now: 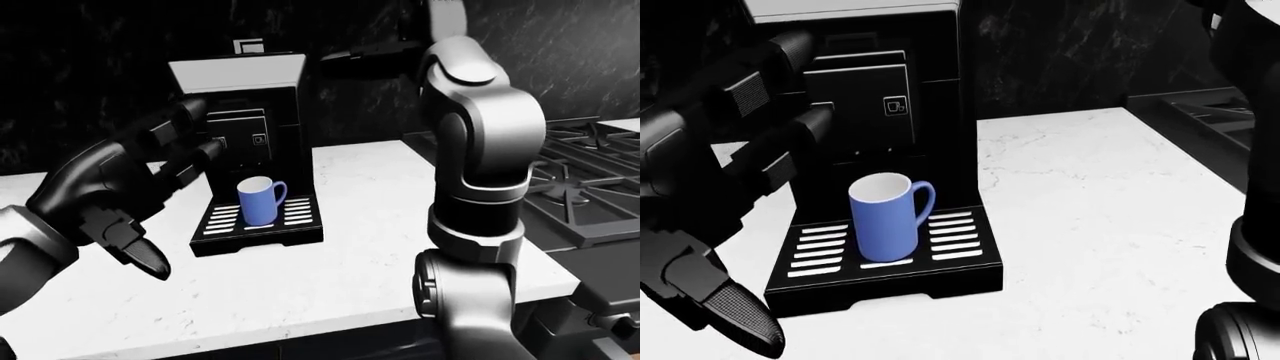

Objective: Press the button on the coffee machine to serve coffee.

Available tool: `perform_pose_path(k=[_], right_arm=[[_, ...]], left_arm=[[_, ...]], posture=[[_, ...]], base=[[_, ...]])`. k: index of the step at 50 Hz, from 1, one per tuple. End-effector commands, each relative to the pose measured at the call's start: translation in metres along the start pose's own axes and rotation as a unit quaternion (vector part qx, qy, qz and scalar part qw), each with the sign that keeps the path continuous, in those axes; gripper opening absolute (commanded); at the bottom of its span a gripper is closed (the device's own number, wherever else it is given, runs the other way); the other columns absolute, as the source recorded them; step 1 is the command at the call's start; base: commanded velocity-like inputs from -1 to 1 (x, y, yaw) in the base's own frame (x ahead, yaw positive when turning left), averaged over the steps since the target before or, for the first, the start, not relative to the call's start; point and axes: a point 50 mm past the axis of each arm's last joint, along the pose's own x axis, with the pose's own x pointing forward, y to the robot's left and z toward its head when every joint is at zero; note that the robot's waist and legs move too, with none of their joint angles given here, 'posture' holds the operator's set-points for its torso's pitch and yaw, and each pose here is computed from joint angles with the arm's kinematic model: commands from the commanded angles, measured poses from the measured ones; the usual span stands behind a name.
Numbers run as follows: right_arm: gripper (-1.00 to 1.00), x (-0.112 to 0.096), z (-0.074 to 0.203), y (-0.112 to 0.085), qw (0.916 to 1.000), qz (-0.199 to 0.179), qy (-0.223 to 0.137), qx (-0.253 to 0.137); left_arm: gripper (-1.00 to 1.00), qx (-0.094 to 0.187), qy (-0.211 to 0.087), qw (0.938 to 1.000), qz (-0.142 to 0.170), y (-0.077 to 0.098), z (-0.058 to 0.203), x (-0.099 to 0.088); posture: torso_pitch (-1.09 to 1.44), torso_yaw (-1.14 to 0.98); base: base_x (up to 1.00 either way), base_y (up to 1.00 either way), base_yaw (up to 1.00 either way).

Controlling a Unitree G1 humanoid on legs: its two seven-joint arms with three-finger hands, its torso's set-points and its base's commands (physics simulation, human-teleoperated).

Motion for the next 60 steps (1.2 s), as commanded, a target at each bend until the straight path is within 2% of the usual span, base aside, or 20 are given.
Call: perform_pose_path(k=[1, 15, 33, 60], right_arm=[[1.0, -0.002, 0.017, 0.0, 0.9992, -0.001, -0.039, 0.0], [1.0, -0.003, 0.014, 0.001, 0.9993, -0.001, -0.038, 0.003], [1.0, -0.003, 0.012, 0.0, 0.9993, -0.002, -0.038, 0.005], [1.0, -0.004, 0.01, 0.001, 0.9993, -0.002, -0.037, 0.007]], left_arm=[[1.0, 0.01, -0.028, 0.9995, 0.01, 0.003, 0.009, -0.001], [1.0, 0.009, -0.025, 0.9995, 0.018, 0.01, 0.006, 0.006], [1.0, 0.005, -0.023, 0.9996, 0.013, 0.008, 0.004, 0.015], [1.0, 0.002, -0.018, 0.9996, 0.02, 0.02, -0.004, 0.03]], posture=[[-0.5, 0.0], [-0.5, 0.0], [-0.5, 0.0], [-0.5, 0.0]], base=[[0.0, 0.0, 0.0], [0.0, 0.0, 0.0], [0.0, 0.0, 0.0], [0.0, 0.0, 0.0]])
